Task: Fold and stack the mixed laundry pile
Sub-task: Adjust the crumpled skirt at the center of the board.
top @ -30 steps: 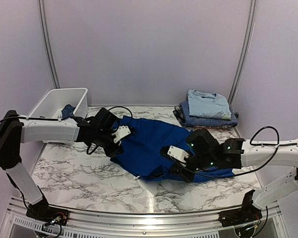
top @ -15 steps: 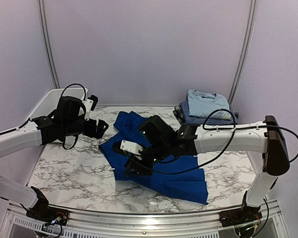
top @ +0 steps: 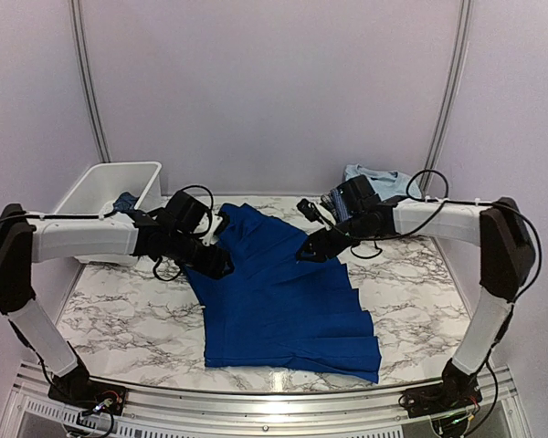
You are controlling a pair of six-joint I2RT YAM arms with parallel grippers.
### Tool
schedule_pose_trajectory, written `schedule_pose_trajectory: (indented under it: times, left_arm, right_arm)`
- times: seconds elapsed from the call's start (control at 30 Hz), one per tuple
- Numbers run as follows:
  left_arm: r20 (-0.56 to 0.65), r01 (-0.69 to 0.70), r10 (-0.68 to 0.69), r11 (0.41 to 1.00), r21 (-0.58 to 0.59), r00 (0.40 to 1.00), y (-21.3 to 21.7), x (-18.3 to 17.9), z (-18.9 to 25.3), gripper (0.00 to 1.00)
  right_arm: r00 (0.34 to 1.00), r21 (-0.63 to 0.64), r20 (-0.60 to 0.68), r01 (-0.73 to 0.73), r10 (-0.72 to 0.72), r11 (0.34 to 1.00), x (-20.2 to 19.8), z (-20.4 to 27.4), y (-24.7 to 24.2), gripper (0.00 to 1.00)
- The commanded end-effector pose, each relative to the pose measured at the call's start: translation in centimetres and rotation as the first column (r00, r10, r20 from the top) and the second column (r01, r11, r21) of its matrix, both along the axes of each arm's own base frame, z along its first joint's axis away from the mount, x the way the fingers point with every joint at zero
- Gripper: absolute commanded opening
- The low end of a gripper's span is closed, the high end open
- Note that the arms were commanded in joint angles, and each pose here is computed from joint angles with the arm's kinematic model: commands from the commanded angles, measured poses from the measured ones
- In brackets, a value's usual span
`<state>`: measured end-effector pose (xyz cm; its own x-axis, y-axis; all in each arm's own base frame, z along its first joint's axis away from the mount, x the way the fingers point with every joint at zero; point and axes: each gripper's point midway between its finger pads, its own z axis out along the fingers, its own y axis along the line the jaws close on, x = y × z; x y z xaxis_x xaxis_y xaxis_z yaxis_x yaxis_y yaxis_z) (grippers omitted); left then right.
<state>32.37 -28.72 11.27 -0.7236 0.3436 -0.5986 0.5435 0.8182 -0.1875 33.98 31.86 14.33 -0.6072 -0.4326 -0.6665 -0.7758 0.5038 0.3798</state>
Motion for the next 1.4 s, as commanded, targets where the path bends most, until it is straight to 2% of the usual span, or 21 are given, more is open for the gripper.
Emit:
schedule_pose_trajectory:
  times: [0.0, 0.13, 0.23, 0.4, 0.47, 0.53, 0.6, 0.7, 0.77, 0.83, 0.93, 1.07, 1.17, 1.27, 1.37]
  left_arm:
    - [-0.105, -0.006, 0.01, 0.999, 0.034, 0.994, -1.0, -0.3, -3.0, 0.64]
    - [-0.131, -0.035, 0.048, 0.995, 0.098, 0.99, -1.0, 1.0, -5.5, 0.56]
    - [-0.127, -0.093, 0.105, 0.991, 0.094, 0.986, -0.2, 2.2, -5.1, 0.56]
    - [-0.054, -0.318, 0.322, 0.945, 0.074, 0.945, 5.1, 7.1, -2.2, 0.7]
    - [-0.07, -0.377, 0.383, 0.922, 0.085, 0.921, 7.1, 8.8, -2.4, 0.77]
    - [-0.081, -0.366, 0.376, 0.923, 0.122, 0.923, 7.6, 9.4, -3.2, 0.8]
    - [-0.102, -0.331, 0.349, 0.93, 0.158, 0.932, 7.4, 9.7, -4.2, 0.83]
    - [-0.181, -0.283, 0.302, 0.951, 0.124, 0.936, 6.1, 9.6, -5.5, 0.83]
    - [-0.202, -0.262, 0.277, 0.96, 0.102, 0.939, 5.4, 9.7, -5.7, 0.82]
    - [-0.223, -0.248, 0.261, 0.965, 0.085, 0.939, 4.8, 9.7, -6.1, 0.78]
    - [-0.259, -0.237, 0.25, 0.968, 0.082, 0.933, 4.5, 9.2, -7.2, 0.7]
    - [-0.305, -0.241, 0.263, 0.964, 0.108, 0.915, 5.3, 7.0, -8.4, 0.53]
    - [-0.338, -0.199, 0.234, 0.971, 0.136, 0.911, 5.2, 3.8, -9.3, 0.39]
    - [-0.393, -0.173, 0.223, 0.972, 0.159, 0.892, 5.3, -0.8, -10.2, 0.25]
    - [-0.447, -0.141, 0.195, 0.978, 0.151, 0.873, 3.6, -6.0, -10.1, 0.21]
  right_arm:
    - [0.987, -0.054, -0.142, 0.072, -0.079, 0.996, 1.0, -4.0, -0.6, 0.48]
    - [0.947, -0.143, -0.27, 0.139, -0.173, 0.98, 0.9, -9.1, -2.9, 0.4]
    - [0.9, -0.227, -0.37, 0.154, -0.232, 0.962, -1.8, -12.8, -5.6, 0.35]
    - [0.843, -0.271, -0.466, 0.155, -0.27, 0.95, -7.5, -14.7, -8.2, 0.32]
    - [0.831, -0.273, -0.48, 0.163, -0.281, 0.948, -8.7, -14.7, -8.7, 0.32]
    - [0.841, -0.294, -0.449, 0.178, -0.3, 0.939, -8.4, -14.4, -9.3, 0.34]
    - [0.879, -0.298, -0.364, 0.203, -0.308, 0.933, -6.6, -12.4, -9.3, 0.38]
    - [0.928, -0.236, -0.203, 0.262, -0.312, 0.936, -3.4, -7.6, -8.6, 0.47]
    - [0.93, -0.251, -0.183, 0.269, -0.318, 0.93, -2.5, -7.5, -8.6, 0.5]
    - [0.922, -0.315, -0.248, 0.215, -0.299, 0.924, -2.8, -9.8, -8.6, 0.48]
    - [0.901, -0.318, -0.34, 0.161, -0.27, 0.935, -3.2, -12.5, -7.6, 0.42]
    - [0.894, -0.36, -0.337, 0.169, -0.296, 0.918, -1.2, -14.8, -7.7, 0.41]
    - [0.888, -0.425, -0.32, 0.177, -0.33, 0.888, 1.7, -17.2, -8.1, 0.39]
    - [0.902, -0.476, -0.241, 0.212, -0.359, 0.853, 6.5, -18.0, -8.1, 0.39]
    - [0.919, -0.481, -0.126, 0.272, -0.373, 0.833, 12.9, -16.9, -7.2, 0.39]
